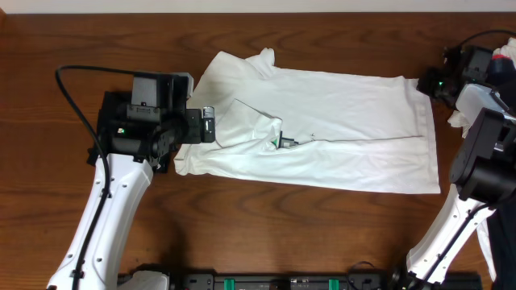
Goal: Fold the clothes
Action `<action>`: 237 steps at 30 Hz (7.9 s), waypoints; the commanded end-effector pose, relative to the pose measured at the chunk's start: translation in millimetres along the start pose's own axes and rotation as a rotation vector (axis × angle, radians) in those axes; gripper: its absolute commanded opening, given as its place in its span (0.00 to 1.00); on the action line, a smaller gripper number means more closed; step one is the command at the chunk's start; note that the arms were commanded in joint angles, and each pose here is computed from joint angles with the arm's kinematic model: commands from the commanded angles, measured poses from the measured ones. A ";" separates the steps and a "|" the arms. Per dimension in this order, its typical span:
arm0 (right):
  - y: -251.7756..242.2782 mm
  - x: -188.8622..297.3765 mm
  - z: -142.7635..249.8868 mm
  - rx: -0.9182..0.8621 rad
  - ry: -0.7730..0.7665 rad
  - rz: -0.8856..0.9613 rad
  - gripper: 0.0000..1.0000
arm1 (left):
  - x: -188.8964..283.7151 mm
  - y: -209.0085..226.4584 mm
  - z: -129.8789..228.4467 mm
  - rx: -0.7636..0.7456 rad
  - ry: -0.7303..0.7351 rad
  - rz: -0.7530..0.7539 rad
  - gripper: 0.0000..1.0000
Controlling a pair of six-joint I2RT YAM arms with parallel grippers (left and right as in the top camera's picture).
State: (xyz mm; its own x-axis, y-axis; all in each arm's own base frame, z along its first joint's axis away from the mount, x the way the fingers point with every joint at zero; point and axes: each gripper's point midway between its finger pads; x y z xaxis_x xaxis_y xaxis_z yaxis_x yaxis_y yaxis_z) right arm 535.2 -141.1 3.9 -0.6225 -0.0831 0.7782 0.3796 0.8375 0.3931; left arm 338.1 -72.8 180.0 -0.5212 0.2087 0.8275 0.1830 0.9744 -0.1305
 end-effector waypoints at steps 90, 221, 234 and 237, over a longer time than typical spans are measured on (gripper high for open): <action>7.6 173.0 107.3 0.060 0.538 0.203 0.43 | 12.1 -21.2 -65.5 -0.210 -0.106 0.090 0.94; 41.5 169.5 130.0 0.153 0.603 0.182 0.36 | -299.2 -88.3 -134.3 -0.320 -0.227 0.123 0.08; 42.6 169.0 130.0 0.157 0.601 0.180 0.36 | -224.5 -92.9 -153.3 -0.347 -0.196 0.117 0.06; 42.7 168.8 129.7 0.158 0.600 0.180 0.36 | -212.4 -91.3 -145.8 -0.343 -0.150 0.114 0.06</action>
State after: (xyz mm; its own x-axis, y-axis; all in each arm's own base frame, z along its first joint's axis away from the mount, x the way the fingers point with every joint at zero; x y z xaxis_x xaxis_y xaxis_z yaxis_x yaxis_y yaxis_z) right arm 355.9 -53.6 84.1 -0.0374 -0.1812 0.9827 0.3086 0.9332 0.1838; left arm 555.4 -221.0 64.9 -0.5695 0.3486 0.7444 0.4978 0.8669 -0.0251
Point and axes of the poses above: each gripper's point midway between its finger pads, its own x axis back along the fingers, its own y axis along the line the jaws close on, z = x × y, and after that the axes turned 6 degrees about -x, right-handed
